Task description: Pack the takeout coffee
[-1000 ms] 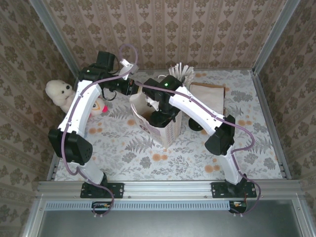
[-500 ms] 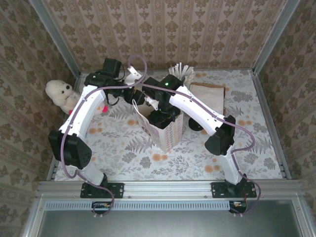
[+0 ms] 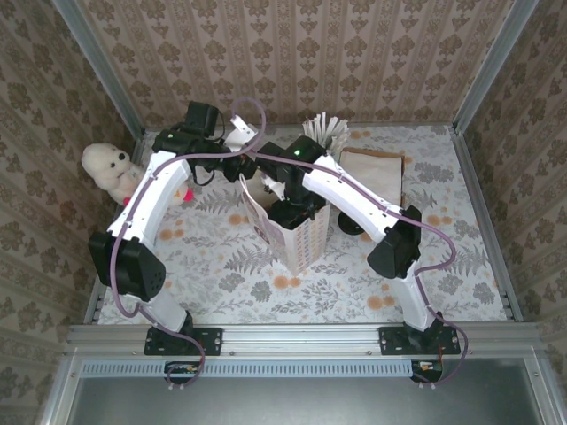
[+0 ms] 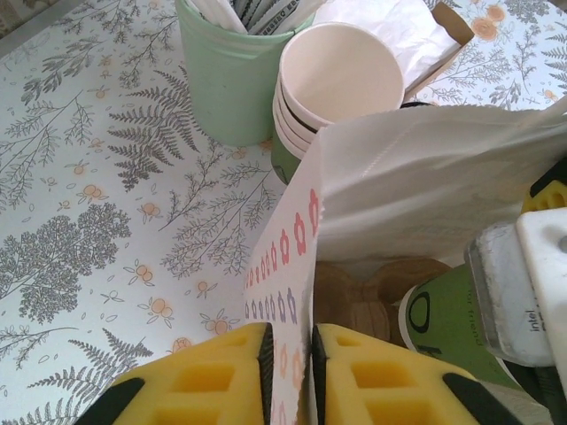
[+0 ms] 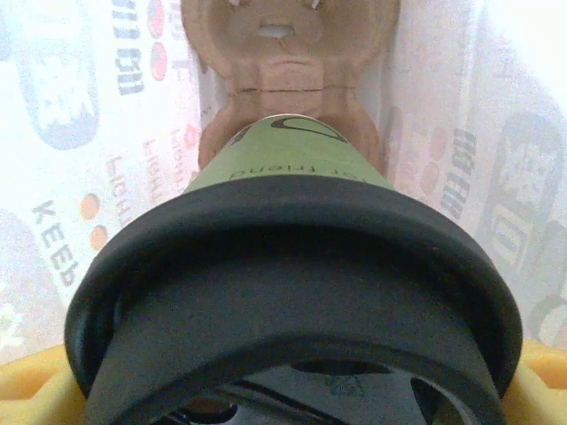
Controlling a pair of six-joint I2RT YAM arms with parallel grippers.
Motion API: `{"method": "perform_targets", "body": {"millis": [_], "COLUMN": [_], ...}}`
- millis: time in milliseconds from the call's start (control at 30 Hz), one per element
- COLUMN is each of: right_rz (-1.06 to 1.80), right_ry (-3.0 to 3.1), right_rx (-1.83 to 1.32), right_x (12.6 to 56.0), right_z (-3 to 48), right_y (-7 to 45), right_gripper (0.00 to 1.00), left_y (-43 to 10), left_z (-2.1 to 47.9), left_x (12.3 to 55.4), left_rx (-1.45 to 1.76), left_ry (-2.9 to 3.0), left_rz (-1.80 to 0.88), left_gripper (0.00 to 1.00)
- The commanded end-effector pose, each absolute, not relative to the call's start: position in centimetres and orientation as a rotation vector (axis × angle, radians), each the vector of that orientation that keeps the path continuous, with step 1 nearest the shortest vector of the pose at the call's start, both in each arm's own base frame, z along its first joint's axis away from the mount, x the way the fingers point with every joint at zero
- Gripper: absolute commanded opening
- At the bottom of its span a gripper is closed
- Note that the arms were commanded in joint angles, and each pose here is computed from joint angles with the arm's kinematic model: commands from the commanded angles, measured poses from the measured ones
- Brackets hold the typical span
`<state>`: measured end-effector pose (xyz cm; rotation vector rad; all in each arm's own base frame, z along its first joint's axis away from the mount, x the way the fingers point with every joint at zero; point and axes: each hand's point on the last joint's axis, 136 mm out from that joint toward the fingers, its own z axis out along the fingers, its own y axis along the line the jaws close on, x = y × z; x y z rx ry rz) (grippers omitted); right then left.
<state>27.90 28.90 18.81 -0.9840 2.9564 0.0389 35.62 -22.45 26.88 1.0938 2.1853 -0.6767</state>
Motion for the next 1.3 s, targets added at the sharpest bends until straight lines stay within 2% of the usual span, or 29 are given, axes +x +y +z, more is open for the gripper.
{"method": "perform_targets", "body": {"millis": [0, 400, 733, 1033, 1267], "right_rz": [-0.102, -0.091, 0.153, 0.077, 0.269], "right_ry": [3.08, 3.143, 3.131, 3.134, 3.094], "right_rx": [-1.021, -1.018, -1.012, -0.865, -0.82], "right_x": [26.2, 26.5, 26.8, 29.6, 30.4], "right_z": [18.0, 16.1, 16.4, 15.1, 16.1], "right_y": [26.0, 26.3, 29.5, 29.2, 31.5], "right_gripper": [0.41, 0.4, 0.39, 0.38, 0.37], "left_y": [-22.4, -22.6, -23.5, -23.9, -24.4], "left_z": [27.4, 27.7, 28.7, 28.8, 28.8], "left_x": [35.8, 35.8, 35.3, 34.9, 34.3], "left_rx": [1.092, 1.077, 1.088, 1.107, 1.15], "left_ry": [2.162, 2.137, 2.058, 2.033, 2.001], "left_rz": [-0.706, -0.73, -0.808, -0.85, -0.874], "left_gripper": [0.15, 0.0, 0.0, 0.0, 0.0]}}
